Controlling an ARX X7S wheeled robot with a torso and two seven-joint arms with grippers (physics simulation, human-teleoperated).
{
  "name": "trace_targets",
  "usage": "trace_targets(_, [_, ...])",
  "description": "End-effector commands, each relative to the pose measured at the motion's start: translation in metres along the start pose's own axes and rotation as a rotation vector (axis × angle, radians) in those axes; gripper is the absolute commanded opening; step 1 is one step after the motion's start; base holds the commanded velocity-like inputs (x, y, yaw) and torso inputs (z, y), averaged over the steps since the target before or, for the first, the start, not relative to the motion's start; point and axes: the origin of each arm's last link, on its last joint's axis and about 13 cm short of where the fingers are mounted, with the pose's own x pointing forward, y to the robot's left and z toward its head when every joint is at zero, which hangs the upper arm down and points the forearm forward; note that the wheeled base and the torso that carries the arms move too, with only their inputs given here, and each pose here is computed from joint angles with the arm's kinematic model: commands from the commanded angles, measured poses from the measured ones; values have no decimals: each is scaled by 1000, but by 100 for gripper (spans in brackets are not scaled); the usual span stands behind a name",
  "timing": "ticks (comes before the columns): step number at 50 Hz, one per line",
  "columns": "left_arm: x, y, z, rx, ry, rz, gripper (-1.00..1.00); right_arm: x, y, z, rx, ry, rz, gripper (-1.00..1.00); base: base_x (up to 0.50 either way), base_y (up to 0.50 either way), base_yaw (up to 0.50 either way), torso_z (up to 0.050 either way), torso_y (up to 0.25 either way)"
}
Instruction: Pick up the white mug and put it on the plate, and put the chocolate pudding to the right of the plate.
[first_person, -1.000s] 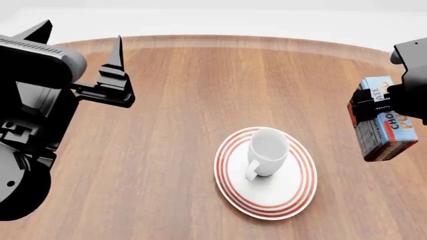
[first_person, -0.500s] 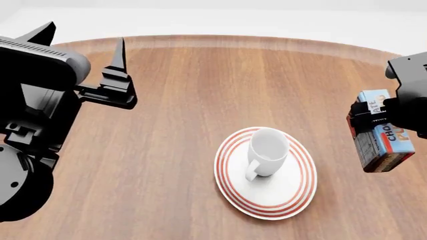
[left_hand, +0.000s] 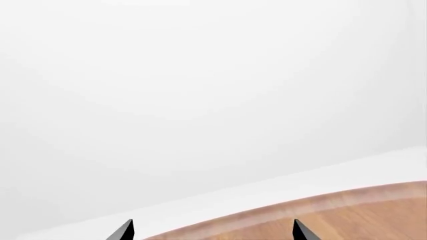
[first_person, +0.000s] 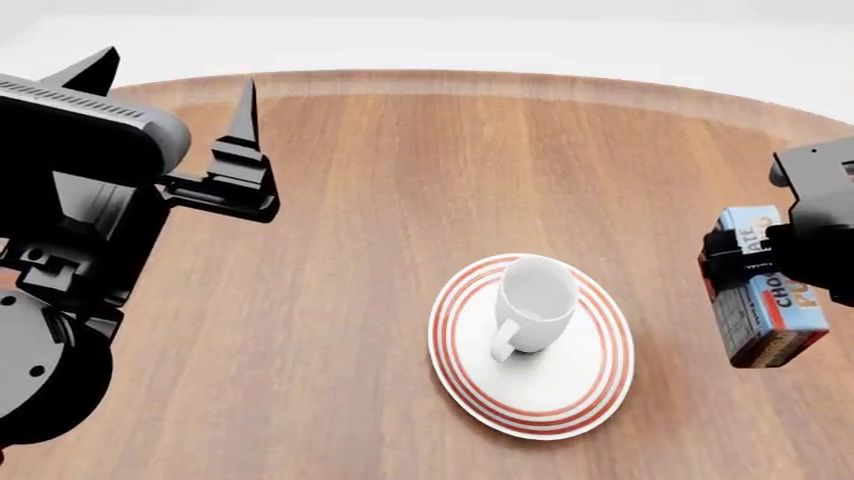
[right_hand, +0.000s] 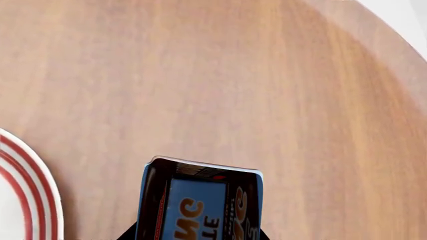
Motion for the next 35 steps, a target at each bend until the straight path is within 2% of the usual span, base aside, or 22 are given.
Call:
trace_targets(1, [3,-2,4,1,-27,-25,100,7,7,0,-21,-10,23,-100,0,0,0,0,0])
trace_targets(35, [3,-6,1,4,-21,-37,100,22,11,-20,14,3,23,-100,0,0,0,0,0])
